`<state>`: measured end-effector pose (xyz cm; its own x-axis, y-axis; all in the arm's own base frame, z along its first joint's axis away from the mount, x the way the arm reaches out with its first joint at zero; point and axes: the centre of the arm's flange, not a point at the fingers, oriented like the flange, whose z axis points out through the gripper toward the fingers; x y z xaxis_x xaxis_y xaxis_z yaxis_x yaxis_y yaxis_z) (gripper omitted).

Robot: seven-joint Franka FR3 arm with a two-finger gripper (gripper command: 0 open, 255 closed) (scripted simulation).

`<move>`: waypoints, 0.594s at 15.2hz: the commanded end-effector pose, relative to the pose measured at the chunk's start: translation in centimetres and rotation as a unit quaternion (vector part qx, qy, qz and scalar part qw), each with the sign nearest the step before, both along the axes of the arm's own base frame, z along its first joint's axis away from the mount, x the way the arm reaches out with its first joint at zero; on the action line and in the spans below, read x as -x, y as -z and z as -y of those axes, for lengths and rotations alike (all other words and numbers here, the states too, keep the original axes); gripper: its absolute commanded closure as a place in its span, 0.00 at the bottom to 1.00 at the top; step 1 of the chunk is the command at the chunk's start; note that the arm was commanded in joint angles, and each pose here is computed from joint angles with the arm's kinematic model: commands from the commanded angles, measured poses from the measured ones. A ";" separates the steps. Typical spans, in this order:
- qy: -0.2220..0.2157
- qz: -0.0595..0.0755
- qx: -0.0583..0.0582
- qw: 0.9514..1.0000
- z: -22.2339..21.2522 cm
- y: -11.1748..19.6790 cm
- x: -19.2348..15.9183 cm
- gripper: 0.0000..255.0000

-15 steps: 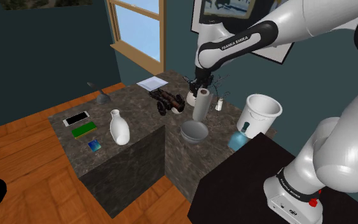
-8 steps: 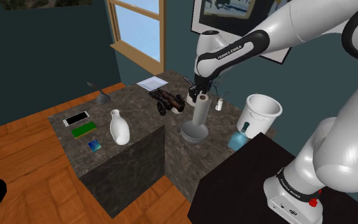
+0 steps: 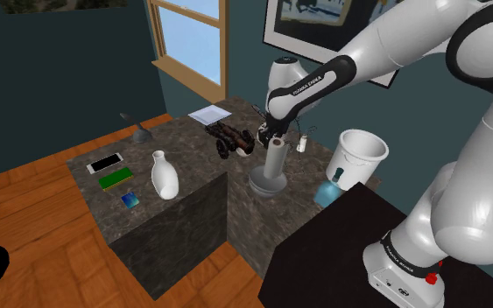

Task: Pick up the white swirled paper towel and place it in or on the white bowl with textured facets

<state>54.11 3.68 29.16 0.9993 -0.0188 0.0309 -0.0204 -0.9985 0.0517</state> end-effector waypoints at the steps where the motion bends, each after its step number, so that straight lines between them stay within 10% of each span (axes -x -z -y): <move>1: 0.000 0.000 0.000 1.000 0.0 1.0 0.1 1.00; 9: 0.000 0.000 0.000 1.000 0.0 1.8 0.1 1.00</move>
